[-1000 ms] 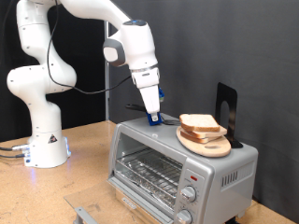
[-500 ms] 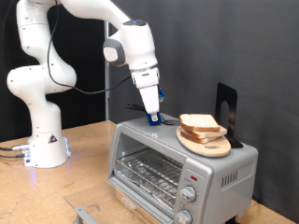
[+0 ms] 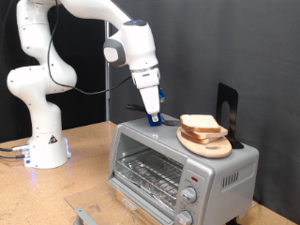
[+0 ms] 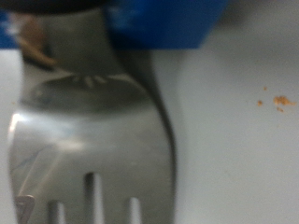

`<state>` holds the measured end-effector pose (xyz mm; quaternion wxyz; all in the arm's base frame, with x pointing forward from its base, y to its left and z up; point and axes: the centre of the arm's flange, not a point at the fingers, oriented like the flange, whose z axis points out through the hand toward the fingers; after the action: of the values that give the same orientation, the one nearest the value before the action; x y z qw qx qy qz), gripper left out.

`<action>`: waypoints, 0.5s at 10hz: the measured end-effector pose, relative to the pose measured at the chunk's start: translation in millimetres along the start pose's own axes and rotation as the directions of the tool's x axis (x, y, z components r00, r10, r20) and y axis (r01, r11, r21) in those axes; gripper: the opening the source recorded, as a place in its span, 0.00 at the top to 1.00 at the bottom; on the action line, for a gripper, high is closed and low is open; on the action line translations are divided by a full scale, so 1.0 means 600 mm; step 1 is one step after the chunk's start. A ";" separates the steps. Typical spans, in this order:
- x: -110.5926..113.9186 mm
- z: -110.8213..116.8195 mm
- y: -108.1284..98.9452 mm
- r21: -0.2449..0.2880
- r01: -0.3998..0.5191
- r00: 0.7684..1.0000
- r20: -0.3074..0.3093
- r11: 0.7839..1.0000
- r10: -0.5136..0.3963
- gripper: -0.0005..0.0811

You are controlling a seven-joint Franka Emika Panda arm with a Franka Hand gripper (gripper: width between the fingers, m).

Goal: Make a piece of toast with the oven

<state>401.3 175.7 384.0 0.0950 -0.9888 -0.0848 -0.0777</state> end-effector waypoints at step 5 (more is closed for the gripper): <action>0.000 0.000 0.000 0.011 -0.013 1.000 0.000 1.000 0.013 0.01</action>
<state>401.4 175.6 384.0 0.1008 -0.9888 -0.0787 -0.0768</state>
